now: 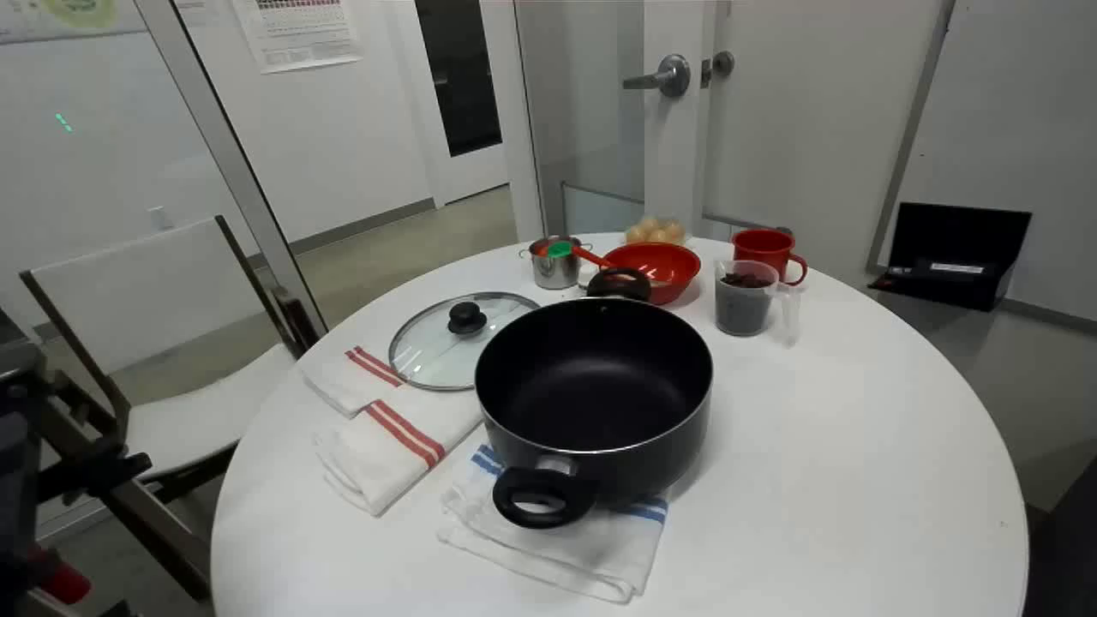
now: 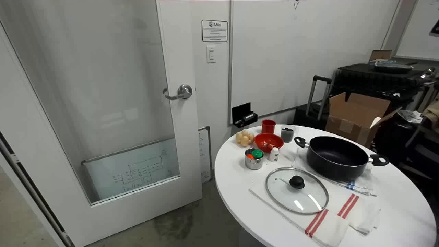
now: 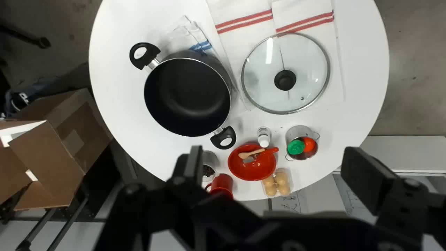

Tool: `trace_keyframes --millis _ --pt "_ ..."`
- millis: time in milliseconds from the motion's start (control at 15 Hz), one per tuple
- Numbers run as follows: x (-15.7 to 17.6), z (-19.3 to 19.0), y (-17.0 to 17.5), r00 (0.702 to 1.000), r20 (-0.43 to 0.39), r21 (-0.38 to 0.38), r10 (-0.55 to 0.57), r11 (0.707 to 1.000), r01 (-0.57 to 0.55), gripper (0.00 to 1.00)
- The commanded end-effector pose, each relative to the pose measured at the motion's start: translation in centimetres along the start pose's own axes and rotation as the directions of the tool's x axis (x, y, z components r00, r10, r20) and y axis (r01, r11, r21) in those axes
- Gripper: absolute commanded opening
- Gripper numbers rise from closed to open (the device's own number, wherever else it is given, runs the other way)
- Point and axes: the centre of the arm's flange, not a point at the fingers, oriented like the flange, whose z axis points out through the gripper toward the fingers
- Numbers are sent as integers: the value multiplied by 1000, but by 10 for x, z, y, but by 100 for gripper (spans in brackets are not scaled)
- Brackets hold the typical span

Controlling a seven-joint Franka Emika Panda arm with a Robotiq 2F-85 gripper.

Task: Put the lid on the pot

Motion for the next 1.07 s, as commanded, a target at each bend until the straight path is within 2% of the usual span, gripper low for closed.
trace_keyframes --millis 0,667,1000 --pt "0 0 0 1000 -1 0 0 1000 0 100" --pt "5 5 1 1000 2 -3 -7 1000 7 100" --pt "32 46 -2 994 99 18 -51 999 49 100"
